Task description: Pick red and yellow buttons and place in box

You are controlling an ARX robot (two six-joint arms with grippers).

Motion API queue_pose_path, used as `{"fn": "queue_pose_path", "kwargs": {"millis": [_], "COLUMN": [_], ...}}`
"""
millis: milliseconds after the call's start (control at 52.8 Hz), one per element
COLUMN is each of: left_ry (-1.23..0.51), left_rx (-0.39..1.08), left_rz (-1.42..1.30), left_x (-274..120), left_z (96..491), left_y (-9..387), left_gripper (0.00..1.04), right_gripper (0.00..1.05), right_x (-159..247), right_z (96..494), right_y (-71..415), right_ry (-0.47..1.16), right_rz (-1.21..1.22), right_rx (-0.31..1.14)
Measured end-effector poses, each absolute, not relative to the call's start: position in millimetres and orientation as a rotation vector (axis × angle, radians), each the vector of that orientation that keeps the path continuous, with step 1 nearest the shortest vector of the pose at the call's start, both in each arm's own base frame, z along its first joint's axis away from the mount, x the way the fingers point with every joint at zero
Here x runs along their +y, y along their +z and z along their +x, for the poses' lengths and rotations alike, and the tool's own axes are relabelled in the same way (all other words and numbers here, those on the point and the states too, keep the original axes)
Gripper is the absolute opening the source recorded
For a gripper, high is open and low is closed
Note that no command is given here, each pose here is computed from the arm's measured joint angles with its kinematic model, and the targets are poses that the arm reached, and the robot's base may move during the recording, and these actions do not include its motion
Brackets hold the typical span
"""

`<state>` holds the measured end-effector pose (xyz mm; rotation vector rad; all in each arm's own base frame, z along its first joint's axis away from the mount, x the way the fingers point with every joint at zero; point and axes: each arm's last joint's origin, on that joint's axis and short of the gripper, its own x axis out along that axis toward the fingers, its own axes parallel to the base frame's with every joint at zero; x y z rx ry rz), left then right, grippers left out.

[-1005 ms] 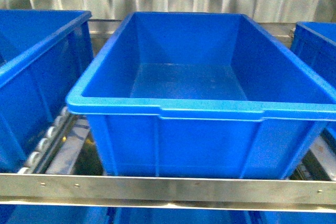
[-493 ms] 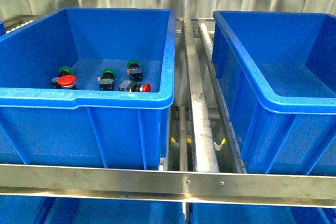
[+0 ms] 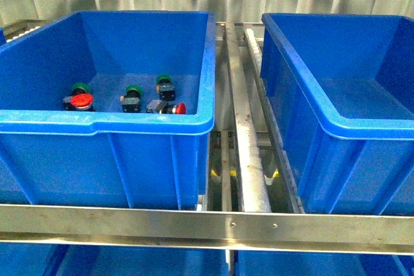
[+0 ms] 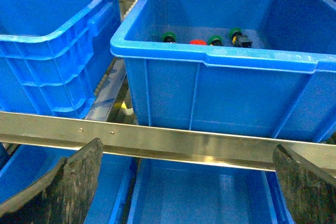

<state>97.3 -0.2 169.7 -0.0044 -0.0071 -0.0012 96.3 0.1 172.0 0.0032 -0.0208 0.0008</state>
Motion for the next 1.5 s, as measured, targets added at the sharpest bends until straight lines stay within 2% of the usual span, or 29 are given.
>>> {"fn": "queue_pose_path", "kwargs": {"millis": [76,133,171,246,360,436,512,682,834,1137,1498], "left_ry": [-0.001,0.071,0.115,0.154,0.177,0.183,0.205,0.239,0.266,0.224,0.248], "left_rx": [-0.007,0.086,0.111,0.031,-0.037,0.004,0.084,0.331,0.416,0.463,0.580], "left_rz": [-0.004,0.006,0.018,0.043,0.053,0.060,0.056,0.098,0.119,0.123,0.117], "left_x": [-0.2,-0.4,-1.4,-3.1,-3.6,-6.4,-10.1,-29.0,-41.2,-56.2,-65.4], "left_z": [97.3,99.8,106.4,127.2,165.3,209.0,253.6,356.0,419.1,463.1,487.1], "left_y": [169.7,168.3,178.8,225.5,288.6,320.2,331.2,316.9,308.9,281.2,234.5], "left_gripper": [0.97,0.97,0.97,0.97,0.97,0.97,0.97,0.97,0.97,0.97,0.97], "right_gripper": [0.99,0.99,0.99,0.99,0.99,0.99,0.99,0.99,0.99,0.99,0.99], "right_x": [0.1,0.1,0.1,0.1,0.0,0.1,0.1,0.1,0.1,0.1,0.1], "right_z": [96.3,96.3,96.3,96.3,96.3,96.3,96.3,96.3,96.3,96.3,96.3], "right_y": [172.0,172.0,172.0,172.0,172.0,172.0,172.0,172.0,172.0,172.0,172.0], "right_ry": [0.001,0.001,0.001,0.001,0.000,0.001,0.001,0.001,0.001,0.001,0.001], "right_rz": [0.003,0.003,0.003,0.003,0.003,0.003,0.003,0.003,0.003,0.003,0.003], "right_rx": [-0.021,-0.021,-0.021,-0.021,-0.021,-0.021,-0.021,-0.021,-0.021,-0.021,-0.021]}}
